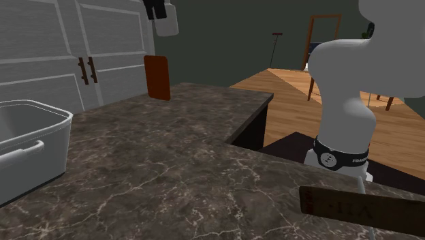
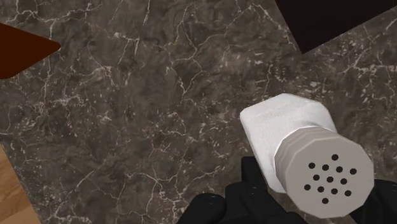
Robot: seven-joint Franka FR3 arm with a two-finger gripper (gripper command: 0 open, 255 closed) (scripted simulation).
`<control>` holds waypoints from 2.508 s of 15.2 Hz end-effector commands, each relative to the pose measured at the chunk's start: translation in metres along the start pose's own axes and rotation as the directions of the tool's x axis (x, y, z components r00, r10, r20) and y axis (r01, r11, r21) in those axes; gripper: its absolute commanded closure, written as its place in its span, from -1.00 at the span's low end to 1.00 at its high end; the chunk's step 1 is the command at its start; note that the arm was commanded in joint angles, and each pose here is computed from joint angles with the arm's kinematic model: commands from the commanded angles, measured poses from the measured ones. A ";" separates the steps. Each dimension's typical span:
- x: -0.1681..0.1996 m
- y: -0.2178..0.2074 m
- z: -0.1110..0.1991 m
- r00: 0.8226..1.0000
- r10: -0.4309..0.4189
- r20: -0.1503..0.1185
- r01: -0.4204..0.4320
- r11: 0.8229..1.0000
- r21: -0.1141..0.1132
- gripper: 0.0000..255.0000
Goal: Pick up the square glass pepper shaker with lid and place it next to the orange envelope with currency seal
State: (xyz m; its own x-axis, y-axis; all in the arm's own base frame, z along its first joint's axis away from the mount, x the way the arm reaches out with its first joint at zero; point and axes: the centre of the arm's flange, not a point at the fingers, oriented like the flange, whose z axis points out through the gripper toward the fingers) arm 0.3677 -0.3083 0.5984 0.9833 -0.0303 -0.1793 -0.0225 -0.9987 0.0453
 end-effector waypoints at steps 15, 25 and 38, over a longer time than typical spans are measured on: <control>-0.097 0.185 0.028 1.000 -0.002 0.000 0.002 1.000 -0.001 1.00; -0.158 0.301 0.044 1.000 -0.002 0.000 0.002 1.000 -0.001 1.00; -0.154 0.311 0.108 1.000 -0.002 0.000 0.002 1.000 -0.001 1.00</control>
State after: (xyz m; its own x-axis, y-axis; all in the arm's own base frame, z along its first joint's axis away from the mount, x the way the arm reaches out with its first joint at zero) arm 0.1893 -0.6199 0.5388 0.9833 -0.0285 -0.1796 -0.0207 -0.9988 0.0452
